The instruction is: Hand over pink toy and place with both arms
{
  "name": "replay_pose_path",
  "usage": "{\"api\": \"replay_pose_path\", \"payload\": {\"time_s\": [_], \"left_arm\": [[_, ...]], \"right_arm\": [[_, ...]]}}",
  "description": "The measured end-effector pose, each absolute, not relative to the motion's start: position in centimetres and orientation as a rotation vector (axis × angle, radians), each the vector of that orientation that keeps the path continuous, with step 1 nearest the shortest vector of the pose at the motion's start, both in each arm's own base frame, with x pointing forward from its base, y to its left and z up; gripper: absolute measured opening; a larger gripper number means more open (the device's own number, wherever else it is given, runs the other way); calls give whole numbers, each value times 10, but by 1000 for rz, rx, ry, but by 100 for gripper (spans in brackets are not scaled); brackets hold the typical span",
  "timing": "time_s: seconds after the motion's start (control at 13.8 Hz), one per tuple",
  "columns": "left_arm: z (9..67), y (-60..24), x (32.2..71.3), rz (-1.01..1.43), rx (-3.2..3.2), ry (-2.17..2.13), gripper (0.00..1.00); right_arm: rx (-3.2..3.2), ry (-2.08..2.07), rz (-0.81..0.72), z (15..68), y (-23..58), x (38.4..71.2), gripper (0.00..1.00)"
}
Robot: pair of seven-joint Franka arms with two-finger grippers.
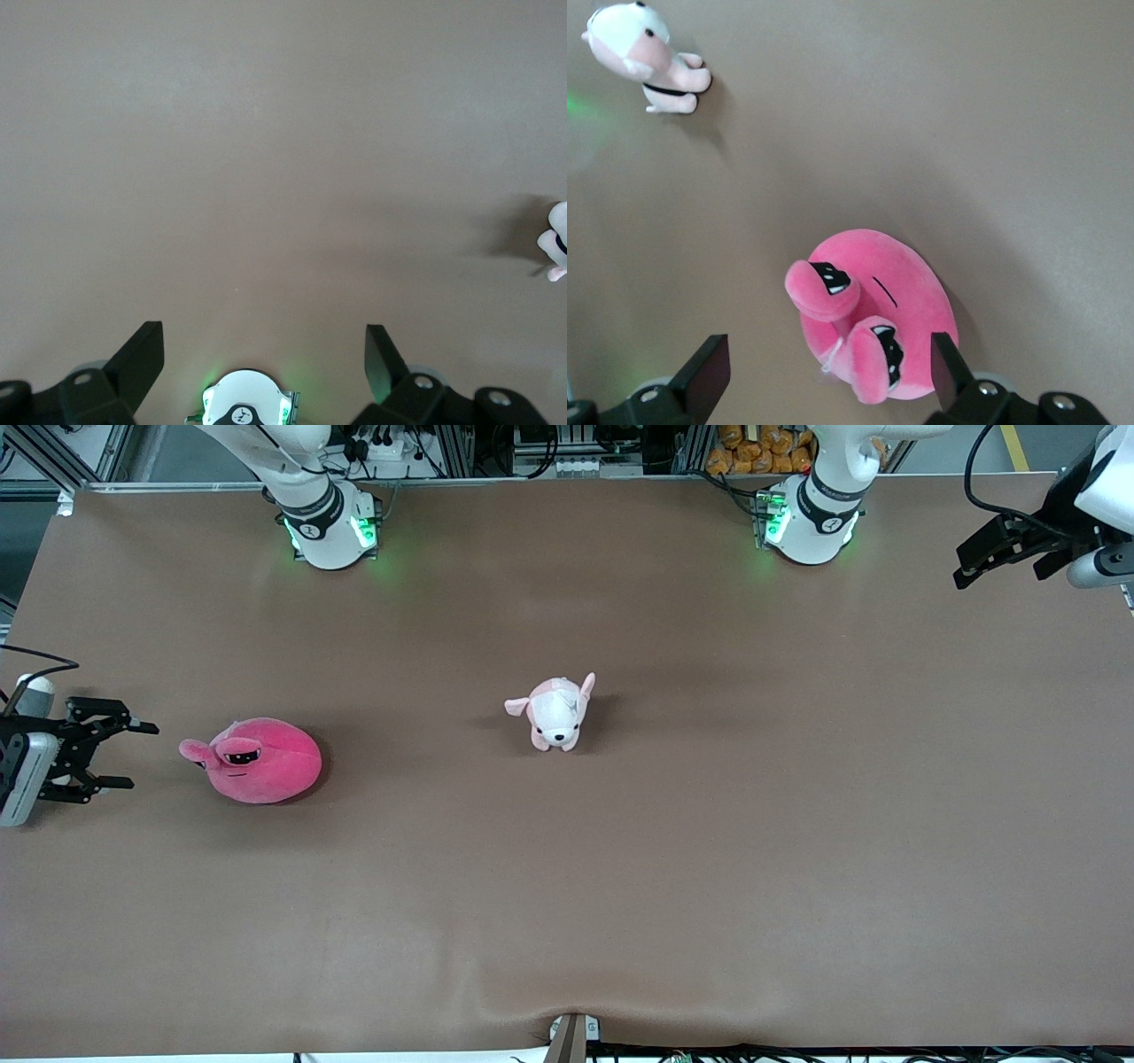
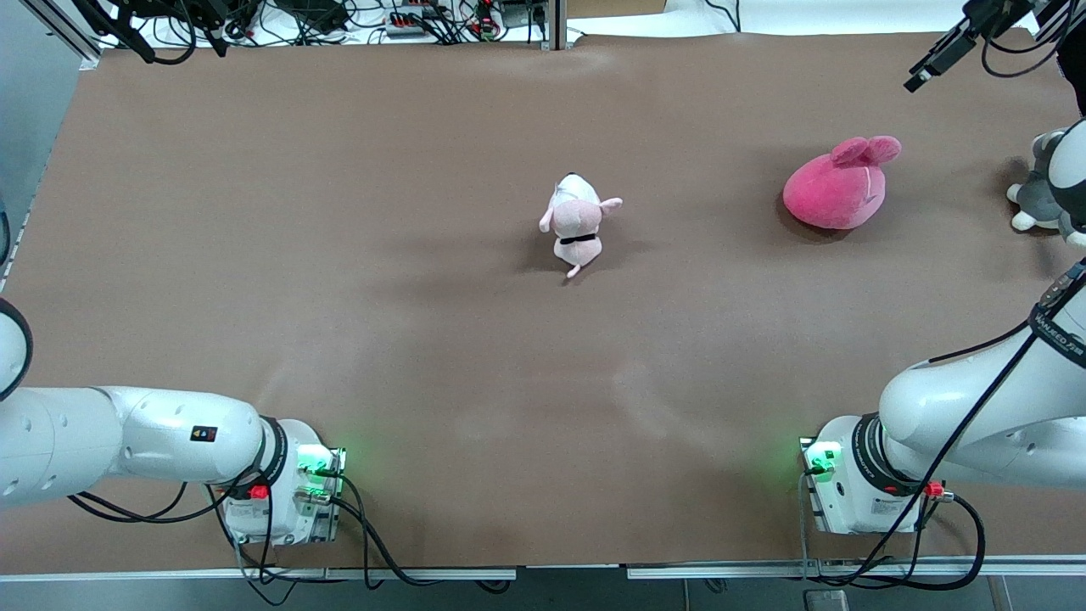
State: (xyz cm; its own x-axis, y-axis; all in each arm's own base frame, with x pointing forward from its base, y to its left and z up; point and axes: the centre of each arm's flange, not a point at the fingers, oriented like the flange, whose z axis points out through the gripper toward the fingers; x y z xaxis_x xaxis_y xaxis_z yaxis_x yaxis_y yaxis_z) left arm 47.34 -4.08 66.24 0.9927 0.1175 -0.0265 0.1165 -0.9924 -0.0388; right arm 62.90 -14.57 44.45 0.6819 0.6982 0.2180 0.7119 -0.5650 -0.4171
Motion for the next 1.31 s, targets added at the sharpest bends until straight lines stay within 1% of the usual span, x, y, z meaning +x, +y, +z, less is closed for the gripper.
{"api": "replay_pose_path", "payload": {"time_s": [0.36,0.8,0.94,1.31], "left_arm": [[659,-32,472,81,-3096,-207,100],[653,-32,477,104,-3093,-207,100],[655,-34,477,96,-3094,-201,100],[657,-34,477,91,-3095,-203,100]], "right_arm": [[-2585,-935,10,499,-106,624,100],[-2823,-663,63,552,-74,610,100],[-2894,-553,67,571,-55,602,100],[-3004,-330,86,595,-25,572,100]]}}
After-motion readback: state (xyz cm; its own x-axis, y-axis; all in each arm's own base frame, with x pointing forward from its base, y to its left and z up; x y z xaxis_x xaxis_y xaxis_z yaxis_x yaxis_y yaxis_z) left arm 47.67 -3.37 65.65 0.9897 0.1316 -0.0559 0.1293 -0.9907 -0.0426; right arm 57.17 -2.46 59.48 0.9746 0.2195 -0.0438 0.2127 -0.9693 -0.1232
